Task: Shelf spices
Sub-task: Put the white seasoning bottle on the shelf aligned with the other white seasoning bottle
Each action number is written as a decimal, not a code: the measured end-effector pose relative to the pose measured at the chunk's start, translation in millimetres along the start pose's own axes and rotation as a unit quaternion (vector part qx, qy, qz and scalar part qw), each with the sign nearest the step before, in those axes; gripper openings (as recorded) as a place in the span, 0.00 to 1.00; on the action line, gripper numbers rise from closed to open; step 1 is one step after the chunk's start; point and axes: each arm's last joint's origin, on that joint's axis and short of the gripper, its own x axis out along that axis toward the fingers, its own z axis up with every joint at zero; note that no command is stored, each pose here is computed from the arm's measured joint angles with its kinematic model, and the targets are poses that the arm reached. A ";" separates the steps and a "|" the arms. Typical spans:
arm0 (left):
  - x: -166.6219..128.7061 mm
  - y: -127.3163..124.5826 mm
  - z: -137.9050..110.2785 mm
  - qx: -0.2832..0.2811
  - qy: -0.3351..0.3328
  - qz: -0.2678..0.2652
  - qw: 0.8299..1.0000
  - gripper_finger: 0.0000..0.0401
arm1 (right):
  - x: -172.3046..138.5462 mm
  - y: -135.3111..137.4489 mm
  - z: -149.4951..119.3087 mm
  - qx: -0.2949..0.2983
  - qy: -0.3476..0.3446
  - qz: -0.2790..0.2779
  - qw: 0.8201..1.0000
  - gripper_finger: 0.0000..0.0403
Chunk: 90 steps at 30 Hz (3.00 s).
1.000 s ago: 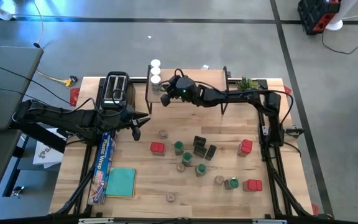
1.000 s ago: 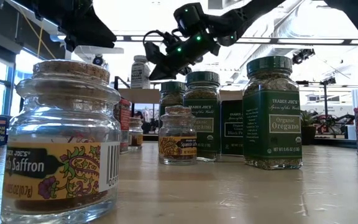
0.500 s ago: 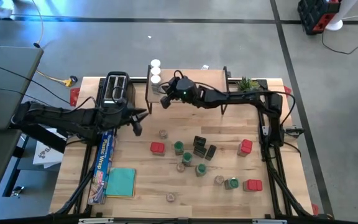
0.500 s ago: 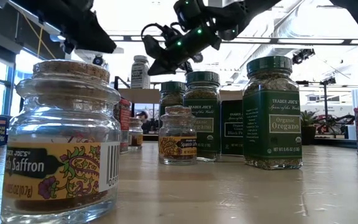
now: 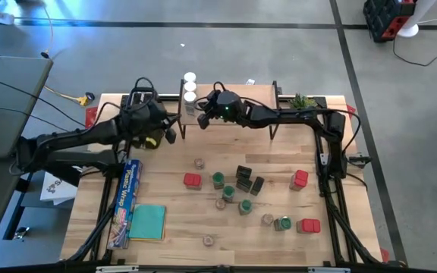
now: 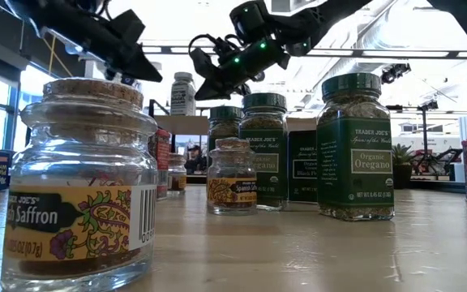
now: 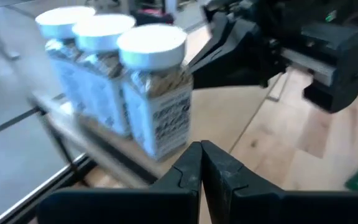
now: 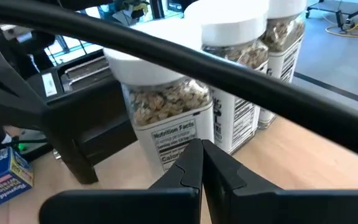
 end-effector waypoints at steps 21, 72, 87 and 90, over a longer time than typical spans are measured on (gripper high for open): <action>16.1 1.0 0.2 -0.015 -0.004 -0.032 0.999 0.00 | 3.4 -16.8 8.4 0.004 -0.023 0.002 1.000 0.00; 38.4 27.4 -4.0 -0.035 0.004 0.017 0.999 0.00 | 7.7 -10.1 -4.4 0.027 0.012 0.030 0.999 0.00; 40.7 27.3 -3.8 -0.035 0.000 0.019 0.999 0.00 | 7.6 -9.2 0.1 0.036 -0.010 0.036 0.999 0.00; 40.7 27.4 -3.9 -0.034 0.000 0.020 0.999 0.00 | 7.6 -9.1 0.5 0.036 -0.012 0.036 0.999 0.00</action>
